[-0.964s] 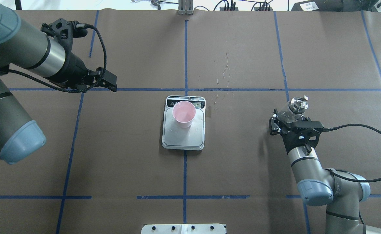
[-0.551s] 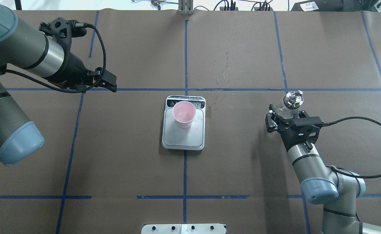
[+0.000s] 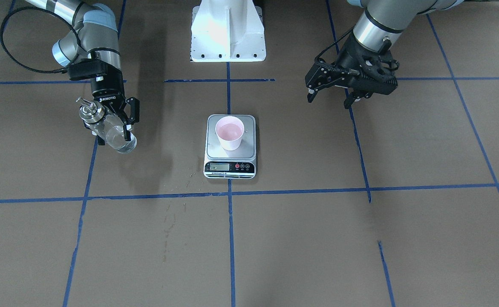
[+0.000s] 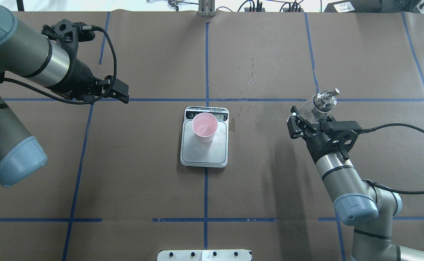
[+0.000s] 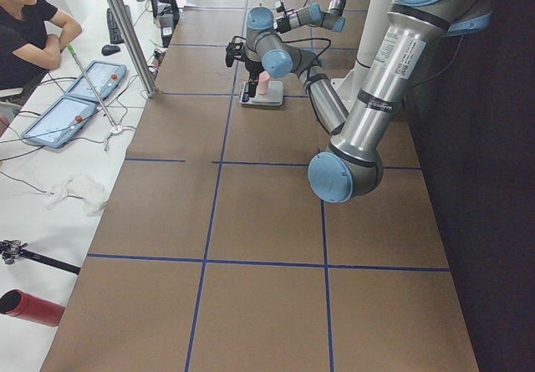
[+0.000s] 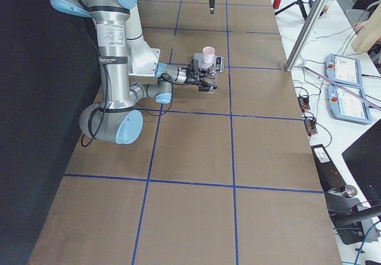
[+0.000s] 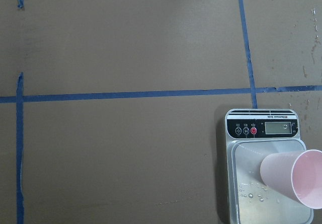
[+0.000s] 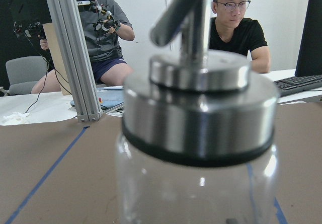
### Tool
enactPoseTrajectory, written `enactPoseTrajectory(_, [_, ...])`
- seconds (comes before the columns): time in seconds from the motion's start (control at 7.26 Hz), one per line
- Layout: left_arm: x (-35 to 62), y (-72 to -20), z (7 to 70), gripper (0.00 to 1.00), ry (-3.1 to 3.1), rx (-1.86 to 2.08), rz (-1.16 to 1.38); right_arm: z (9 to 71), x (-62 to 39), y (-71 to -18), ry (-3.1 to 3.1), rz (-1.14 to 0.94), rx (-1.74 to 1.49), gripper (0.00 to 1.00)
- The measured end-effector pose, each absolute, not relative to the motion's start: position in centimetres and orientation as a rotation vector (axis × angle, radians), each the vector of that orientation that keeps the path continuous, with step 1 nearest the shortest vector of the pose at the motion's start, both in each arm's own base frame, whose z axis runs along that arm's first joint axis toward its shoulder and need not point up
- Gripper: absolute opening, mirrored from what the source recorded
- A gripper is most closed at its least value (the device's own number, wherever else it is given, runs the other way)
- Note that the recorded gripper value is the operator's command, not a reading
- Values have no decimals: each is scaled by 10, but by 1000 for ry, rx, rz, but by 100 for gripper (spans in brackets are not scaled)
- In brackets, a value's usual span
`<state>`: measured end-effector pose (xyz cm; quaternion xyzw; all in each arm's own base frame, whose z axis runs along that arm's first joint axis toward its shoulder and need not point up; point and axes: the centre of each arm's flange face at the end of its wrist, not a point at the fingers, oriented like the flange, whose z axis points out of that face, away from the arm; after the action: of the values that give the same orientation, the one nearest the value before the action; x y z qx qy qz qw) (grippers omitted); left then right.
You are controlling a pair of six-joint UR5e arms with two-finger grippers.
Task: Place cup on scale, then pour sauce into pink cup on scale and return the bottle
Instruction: 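Lift the bottle with the right gripper and carry it beside the pink cup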
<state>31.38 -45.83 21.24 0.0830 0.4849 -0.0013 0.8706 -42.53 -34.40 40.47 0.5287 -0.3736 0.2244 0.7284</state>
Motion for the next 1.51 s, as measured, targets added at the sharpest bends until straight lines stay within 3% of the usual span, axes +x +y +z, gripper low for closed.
enactPoseTrajectory(0.83, [250,-478,256,100,928,300,121,305,-461,-350,-527,267,1166,0])
enactPoseTrajectory(1.51, [220,-488,271,100,892,343,145,280,-496,-334,-208,0,1256,0])
